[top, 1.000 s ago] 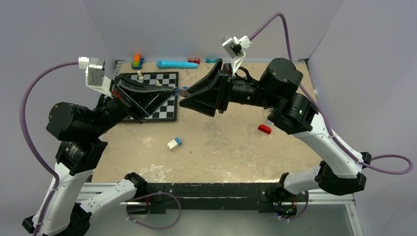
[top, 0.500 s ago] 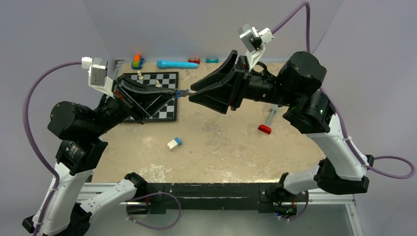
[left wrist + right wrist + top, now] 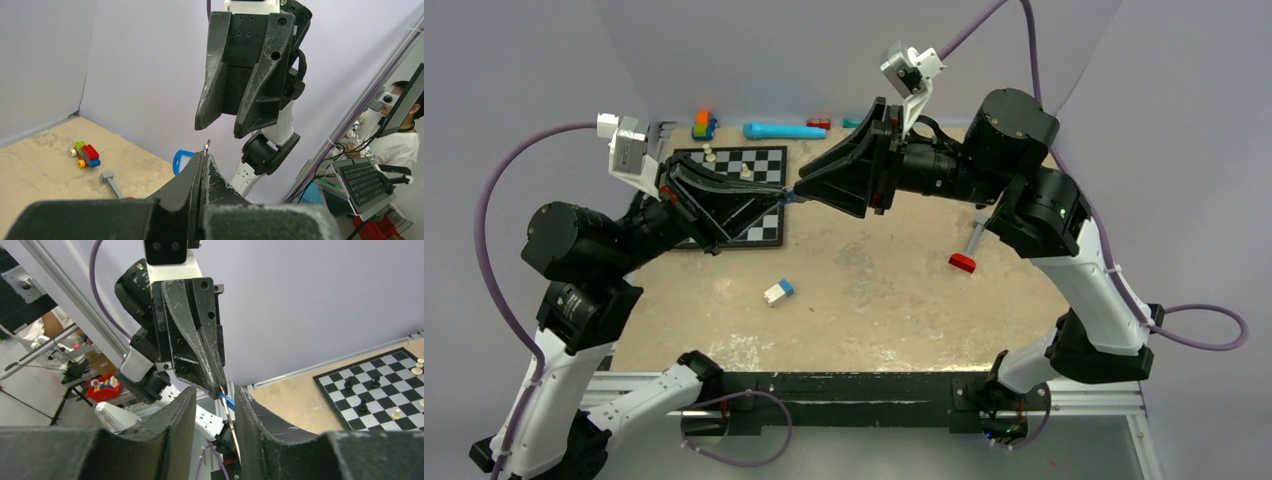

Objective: Remove the keys from the keyring

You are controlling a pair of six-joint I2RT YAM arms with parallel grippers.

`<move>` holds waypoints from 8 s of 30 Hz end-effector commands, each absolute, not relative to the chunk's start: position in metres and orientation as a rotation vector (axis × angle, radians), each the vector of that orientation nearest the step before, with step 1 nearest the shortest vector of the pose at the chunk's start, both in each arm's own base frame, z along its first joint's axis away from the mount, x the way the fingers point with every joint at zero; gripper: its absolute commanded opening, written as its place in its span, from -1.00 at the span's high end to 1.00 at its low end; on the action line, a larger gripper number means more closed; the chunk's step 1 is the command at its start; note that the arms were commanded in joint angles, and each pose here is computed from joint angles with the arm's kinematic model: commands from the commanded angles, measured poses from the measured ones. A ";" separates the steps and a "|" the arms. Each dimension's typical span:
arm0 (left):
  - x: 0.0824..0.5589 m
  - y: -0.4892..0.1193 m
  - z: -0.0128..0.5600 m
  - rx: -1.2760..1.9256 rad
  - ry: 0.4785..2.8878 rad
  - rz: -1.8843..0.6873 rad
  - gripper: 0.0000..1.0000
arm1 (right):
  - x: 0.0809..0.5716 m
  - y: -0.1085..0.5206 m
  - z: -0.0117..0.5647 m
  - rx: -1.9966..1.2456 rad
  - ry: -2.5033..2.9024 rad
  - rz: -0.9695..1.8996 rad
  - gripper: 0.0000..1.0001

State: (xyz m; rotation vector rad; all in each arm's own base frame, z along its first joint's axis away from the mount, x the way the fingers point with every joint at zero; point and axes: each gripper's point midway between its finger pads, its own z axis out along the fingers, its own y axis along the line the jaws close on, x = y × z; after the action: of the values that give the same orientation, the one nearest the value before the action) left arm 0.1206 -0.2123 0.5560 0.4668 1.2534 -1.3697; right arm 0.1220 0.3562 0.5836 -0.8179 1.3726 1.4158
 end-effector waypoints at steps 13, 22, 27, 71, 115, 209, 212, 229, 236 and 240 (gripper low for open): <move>0.111 -0.209 0.577 0.481 1.185 -1.389 1.00 | 0.117 0.362 0.572 -0.859 1.382 1.441 0.53; 0.113 -0.206 0.577 0.457 1.180 -1.384 1.00 | 0.114 0.360 0.572 -0.856 1.374 1.453 0.88; 0.116 -0.207 0.573 0.446 1.196 -1.385 1.00 | 0.113 0.359 0.573 -0.849 1.371 1.462 1.00; 0.109 -0.228 0.528 0.851 1.513 -1.267 0.21 | 0.110 0.348 0.524 -0.996 1.541 1.328 1.00; 0.113 -0.232 0.523 0.836 1.540 -1.284 0.60 | 0.110 0.350 0.532 -0.990 1.524 1.341 1.00; 0.088 -0.219 0.565 0.844 1.339 -1.299 -0.24 | 0.094 0.335 0.575 -0.893 1.357 1.443 1.00; 0.093 -0.223 0.564 0.839 1.340 -1.309 -0.26 | 0.095 0.339 0.571 -0.908 1.368 1.446 1.00; 0.104 -0.230 0.536 0.873 1.420 -1.285 0.31 | 0.098 0.346 0.559 -0.937 1.405 1.429 1.00; 0.108 -0.231 0.534 0.866 1.416 -1.285 0.33 | 0.095 0.351 0.557 -0.952 1.395 1.467 1.00; 0.106 -0.231 0.540 0.849 1.382 -1.295 0.57 | 0.096 0.354 0.555 -0.959 1.407 1.466 1.00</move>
State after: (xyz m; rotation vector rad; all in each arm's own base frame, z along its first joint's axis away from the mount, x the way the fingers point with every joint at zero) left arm 0.1054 -0.2316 0.5295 0.8609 1.4465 -1.3020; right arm 0.1092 0.3581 0.5371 -0.9253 1.4918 1.4171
